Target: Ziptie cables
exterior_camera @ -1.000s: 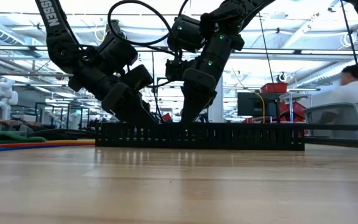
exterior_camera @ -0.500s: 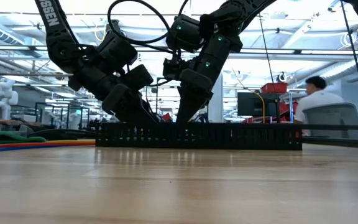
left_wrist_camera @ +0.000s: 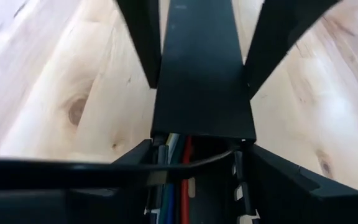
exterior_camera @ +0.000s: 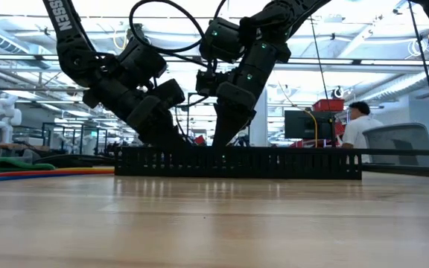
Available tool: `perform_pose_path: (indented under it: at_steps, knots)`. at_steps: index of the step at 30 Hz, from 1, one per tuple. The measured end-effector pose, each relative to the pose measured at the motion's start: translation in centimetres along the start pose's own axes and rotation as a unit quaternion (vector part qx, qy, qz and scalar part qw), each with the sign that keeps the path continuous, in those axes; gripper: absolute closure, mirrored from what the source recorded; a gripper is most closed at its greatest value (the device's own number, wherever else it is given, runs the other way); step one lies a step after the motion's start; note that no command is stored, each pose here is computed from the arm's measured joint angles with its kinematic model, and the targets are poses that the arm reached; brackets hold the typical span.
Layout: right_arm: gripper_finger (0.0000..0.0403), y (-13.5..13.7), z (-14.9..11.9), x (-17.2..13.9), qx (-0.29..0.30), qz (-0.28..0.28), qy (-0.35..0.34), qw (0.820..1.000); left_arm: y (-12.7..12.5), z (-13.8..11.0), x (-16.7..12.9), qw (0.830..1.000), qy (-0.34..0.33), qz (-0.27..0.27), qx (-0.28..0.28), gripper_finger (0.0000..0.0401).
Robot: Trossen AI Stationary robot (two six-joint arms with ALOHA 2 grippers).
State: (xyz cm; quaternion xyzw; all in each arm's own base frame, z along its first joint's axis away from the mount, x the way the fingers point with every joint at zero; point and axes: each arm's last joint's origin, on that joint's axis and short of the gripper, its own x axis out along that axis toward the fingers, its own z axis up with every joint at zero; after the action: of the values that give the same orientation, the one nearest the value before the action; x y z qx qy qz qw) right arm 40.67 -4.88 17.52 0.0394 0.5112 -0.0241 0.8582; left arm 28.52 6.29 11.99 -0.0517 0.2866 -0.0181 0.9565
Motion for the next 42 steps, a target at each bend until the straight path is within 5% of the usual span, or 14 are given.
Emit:
perform_pose_path:
  at_steps: [15,28,34,42]
  knots:
    - [0.0156,0.1,0.3,-0.2,0.001,-0.001,-0.011,1.0,0.2,0.0,-0.1,1.0,0.016,0.007,0.014,0.0006]
    - [0.0156,0.1,-0.4,-0.2,0.003,-0.001,0.028,1.0,-0.2,3.2,-4.3,0.993,-0.036,0.025,0.107,0.0009]
    - [0.0156,0.1,-0.8,-0.3,0.002,-0.003,0.045,0.999,-1.3,2.7,-6.6,0.992,0.021,-0.031,0.124,0.0009]
    - [0.0156,0.0,-0.9,-0.3,-0.009,-0.002,0.051,0.999,-1.3,1.0,-5.5,0.986,-0.008,-0.068,0.151,0.0009]
